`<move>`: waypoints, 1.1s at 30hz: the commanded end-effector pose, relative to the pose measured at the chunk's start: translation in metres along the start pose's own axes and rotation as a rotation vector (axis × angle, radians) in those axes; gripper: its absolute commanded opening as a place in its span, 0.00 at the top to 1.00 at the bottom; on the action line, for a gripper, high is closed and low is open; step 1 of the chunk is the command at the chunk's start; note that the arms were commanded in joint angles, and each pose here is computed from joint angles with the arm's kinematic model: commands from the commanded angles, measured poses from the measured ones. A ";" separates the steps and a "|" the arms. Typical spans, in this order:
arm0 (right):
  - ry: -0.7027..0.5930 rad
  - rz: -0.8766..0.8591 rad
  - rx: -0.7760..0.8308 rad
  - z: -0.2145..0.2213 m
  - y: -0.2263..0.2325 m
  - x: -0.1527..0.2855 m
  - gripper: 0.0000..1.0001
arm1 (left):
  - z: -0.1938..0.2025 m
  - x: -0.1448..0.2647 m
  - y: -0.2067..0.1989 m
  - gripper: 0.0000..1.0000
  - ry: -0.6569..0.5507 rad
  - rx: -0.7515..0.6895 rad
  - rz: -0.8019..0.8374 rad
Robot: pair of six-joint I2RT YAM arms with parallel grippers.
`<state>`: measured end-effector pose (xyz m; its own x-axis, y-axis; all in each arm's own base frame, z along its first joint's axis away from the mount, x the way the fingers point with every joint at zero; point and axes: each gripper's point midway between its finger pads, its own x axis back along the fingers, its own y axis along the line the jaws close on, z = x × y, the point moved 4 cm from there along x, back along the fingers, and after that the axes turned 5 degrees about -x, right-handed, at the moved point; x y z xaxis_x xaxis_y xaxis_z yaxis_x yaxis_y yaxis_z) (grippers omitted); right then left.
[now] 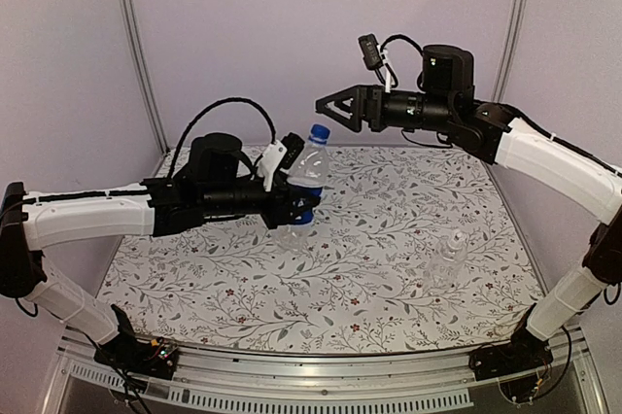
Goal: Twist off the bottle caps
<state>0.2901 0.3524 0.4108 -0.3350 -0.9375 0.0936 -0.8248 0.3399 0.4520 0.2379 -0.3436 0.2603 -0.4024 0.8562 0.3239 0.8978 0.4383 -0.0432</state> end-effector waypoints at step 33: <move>0.036 0.069 -0.099 0.027 0.001 -0.038 0.54 | -0.003 -0.002 0.015 0.65 0.010 -0.008 -0.139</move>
<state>0.2918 0.3866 0.3786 -0.3809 -0.9089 0.1701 -0.7427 0.4103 0.5292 0.2539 -0.3346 0.2558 -0.5189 0.7830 0.3431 0.8338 0.5521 0.0010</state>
